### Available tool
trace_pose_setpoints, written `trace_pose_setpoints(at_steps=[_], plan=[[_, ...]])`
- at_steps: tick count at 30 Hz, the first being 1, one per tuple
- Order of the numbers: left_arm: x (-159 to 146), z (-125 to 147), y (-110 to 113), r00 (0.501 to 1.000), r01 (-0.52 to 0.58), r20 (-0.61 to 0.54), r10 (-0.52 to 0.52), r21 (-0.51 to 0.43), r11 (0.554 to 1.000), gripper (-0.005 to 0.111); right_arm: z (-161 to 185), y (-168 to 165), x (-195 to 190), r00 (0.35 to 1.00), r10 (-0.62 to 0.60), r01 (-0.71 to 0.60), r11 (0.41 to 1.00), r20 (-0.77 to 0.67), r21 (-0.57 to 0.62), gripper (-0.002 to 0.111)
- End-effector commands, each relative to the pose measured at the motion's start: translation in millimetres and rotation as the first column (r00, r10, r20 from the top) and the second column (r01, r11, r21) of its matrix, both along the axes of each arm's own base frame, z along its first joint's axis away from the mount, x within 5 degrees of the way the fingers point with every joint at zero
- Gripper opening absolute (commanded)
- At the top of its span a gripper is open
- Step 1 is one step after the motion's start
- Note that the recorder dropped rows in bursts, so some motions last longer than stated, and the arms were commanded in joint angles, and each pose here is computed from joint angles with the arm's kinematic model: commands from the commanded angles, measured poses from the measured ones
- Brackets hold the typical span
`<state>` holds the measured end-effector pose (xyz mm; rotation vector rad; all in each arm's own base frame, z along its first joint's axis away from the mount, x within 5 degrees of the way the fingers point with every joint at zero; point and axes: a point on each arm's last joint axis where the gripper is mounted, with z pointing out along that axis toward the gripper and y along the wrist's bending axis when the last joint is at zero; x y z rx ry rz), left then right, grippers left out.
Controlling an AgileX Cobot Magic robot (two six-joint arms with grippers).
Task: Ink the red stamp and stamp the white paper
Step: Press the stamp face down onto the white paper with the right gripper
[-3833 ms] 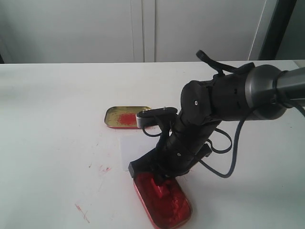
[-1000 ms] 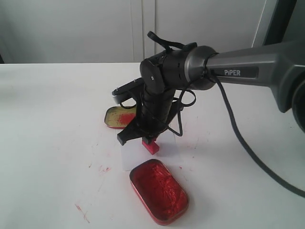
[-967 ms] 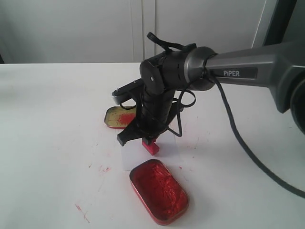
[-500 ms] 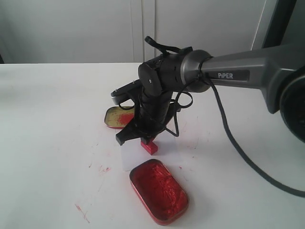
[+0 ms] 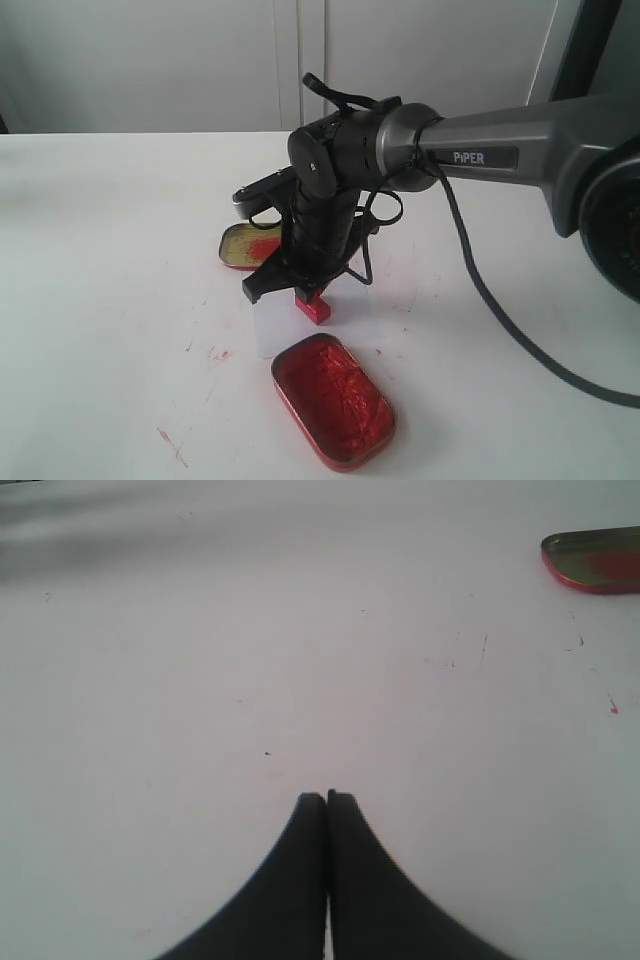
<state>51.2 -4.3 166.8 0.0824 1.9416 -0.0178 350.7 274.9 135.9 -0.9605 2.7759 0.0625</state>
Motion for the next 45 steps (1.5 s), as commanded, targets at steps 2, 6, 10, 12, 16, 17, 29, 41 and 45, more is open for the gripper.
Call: trace_pose_setpoints(at_steps=[2,6,10,12,16,17,29,41,45], plan=[[-0.1,-1.5,0.1,1.000,0.000,-0.001,0.000,0.003,1.000,0.000,-49.7,-7.4,-6.4,0.994,-0.009,-0.001,0.996,-0.107,-0.093,0.000],[-0.1,-1.5,0.1,1.000,0.000,-0.001,0.000,0.003,1.000,0.000,-49.7,-7.3,-6.3,0.994,-0.009,-0.001,0.996,-0.105,-0.092,0.000],[-0.1,-1.5,0.1,1.000,0.000,-0.001,0.000,0.003,1.000,0.000,-49.7,-7.3,-6.3,0.994,-0.009,-0.001,0.996,-0.105,-0.092,0.000],[-0.1,-1.5,0.1,1.000,0.000,-0.001,0.000,0.003,1.000,0.000,-49.7,-7.0,-6.2,0.994,-0.010,0.000,0.996,-0.105,-0.089,0.000],[-0.1,-1.5,0.1,1.000,0.000,-0.001,0.000,0.003,1.000,0.000,-49.6,-6.2,-5.2,0.996,-0.008,0.001,0.997,-0.094,-0.081,0.000],[-0.1,-1.5,0.1,1.000,0.000,-0.001,0.000,0.003,1.000,0.000,-49.5,-5.8,-4.7,0.996,-0.008,0.001,0.997,-0.089,-0.076,0.000],[-0.1,-1.5,0.1,1.000,0.000,-0.001,0.000,0.003,1.000,0.000,-49.4,-4.7,-3.4,0.997,-0.006,0.001,0.998,-0.073,-0.063,0.000],[-0.1,-1.5,0.1,1.000,0.000,-0.001,0.000,0.003,1.000,0.000,-15.4,-3.2,-1.5,1.000,-0.004,0.004,1.000,-0.014,-0.016,0.000],[-0.1,-1.5,0.1,1.000,0.000,-0.001,0.000,0.003,1.000,0.000,-4.3,-3.6,-2.0,1.000,0.003,-0.003,1.000,0.002,-0.006,0.000]])
